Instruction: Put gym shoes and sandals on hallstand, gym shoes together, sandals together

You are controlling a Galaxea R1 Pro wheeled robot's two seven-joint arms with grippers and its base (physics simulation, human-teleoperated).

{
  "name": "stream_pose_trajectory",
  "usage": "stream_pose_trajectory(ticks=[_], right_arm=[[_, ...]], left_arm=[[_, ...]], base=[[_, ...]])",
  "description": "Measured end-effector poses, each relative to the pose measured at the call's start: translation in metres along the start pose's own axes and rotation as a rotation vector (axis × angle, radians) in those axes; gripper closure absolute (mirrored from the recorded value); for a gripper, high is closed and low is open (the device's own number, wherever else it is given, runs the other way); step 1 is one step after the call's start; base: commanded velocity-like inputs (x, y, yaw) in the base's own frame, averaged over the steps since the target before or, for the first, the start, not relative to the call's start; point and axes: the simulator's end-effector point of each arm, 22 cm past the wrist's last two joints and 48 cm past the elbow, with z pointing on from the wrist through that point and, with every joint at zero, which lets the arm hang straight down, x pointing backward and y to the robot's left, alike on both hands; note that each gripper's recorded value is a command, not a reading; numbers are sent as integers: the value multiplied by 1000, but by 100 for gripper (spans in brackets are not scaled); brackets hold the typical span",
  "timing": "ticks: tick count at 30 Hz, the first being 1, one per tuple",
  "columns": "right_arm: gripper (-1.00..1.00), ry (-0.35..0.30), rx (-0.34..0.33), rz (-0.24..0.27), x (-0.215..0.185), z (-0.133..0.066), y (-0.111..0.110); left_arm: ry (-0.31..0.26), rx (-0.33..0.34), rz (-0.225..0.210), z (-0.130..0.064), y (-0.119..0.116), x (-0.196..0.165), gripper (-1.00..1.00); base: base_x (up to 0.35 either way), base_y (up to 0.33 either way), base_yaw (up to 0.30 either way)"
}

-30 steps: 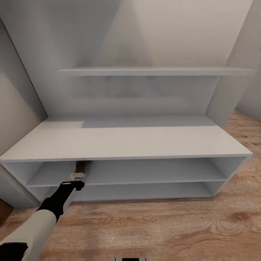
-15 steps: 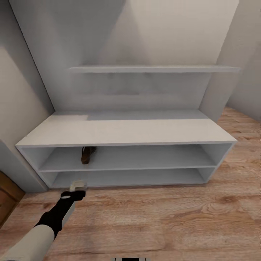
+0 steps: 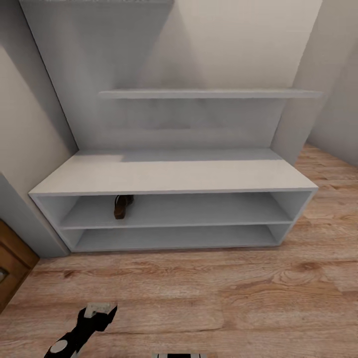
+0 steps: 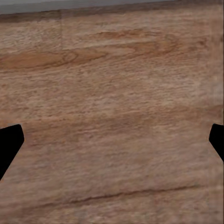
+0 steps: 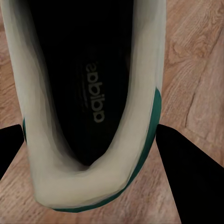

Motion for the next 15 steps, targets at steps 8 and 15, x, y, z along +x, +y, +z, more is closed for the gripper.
stream_pose_trajectory(ticks=[8, 15], right_arm=[[100, 0, -5, 0, 1, 0, 2], [100, -4, -6, 2, 0, 0, 3]], left_arm=[[80, 192, -25, -38, 3, 60, -100], [57, 118, -120, -55, 58, 67, -100]], base=[[-1, 0, 0], [0, 0, 0]])
